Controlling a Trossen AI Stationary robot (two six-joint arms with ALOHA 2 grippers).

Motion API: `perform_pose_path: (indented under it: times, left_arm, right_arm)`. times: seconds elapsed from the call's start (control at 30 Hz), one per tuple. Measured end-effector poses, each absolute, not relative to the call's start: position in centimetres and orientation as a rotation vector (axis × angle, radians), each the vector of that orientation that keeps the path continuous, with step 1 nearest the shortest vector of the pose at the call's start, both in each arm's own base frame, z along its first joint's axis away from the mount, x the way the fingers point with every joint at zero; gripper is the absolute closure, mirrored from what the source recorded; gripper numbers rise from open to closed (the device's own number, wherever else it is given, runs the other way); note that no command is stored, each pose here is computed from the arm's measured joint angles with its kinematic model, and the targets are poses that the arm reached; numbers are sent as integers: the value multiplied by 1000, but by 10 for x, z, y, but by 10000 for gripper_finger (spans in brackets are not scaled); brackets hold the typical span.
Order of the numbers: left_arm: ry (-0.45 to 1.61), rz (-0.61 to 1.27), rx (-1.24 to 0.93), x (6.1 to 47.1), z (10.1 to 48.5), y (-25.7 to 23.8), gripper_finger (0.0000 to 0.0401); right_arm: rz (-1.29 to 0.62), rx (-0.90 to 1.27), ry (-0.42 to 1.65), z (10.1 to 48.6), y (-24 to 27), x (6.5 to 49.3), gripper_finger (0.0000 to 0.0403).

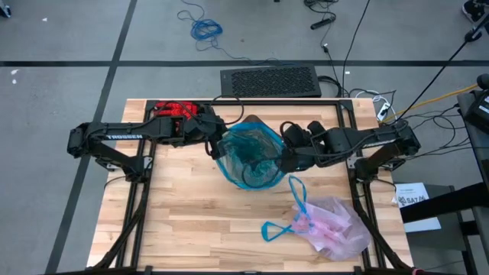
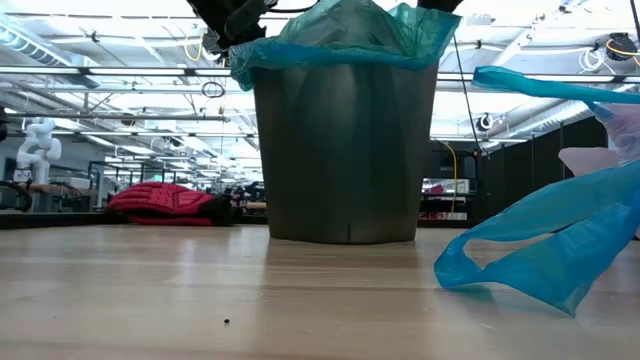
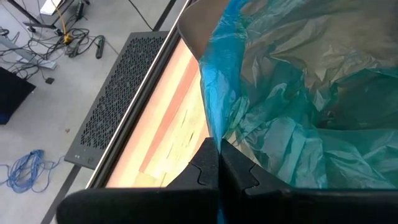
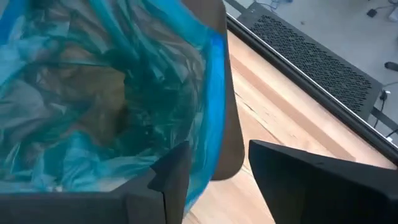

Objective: Place trash/remove bag and relplace
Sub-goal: Insert the blue trash bag into the black trash bin

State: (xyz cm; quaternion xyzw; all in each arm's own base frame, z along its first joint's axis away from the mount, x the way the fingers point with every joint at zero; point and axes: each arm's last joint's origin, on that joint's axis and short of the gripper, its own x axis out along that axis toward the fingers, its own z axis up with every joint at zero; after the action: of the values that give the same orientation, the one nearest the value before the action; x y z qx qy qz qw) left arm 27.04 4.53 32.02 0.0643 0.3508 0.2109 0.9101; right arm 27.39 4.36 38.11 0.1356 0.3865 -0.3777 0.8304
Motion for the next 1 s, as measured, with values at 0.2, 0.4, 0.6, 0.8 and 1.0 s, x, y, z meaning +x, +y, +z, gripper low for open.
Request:
perform_pose_path:
  times: [0.2,0.4,0.6,0.8,1.0]
  left_arm:
    - [724,434,134,270,320,45,401]
    - [724,434,134,271,320,45,401]
    - [728,434,134,270,320,45,401]
    - [730,433,134,270,320,45,401]
    - [729,435,132,270,320,45,401]
  right_arm:
    - [-811,298,879,373,44,278,224]
    - [-826,258,979,347,44,291,171]
    - [-851,209,976,346,44,292,223]
    - [-883,165,953,353,42,283,376]
    - [-948,146,979,354,37,275,390]
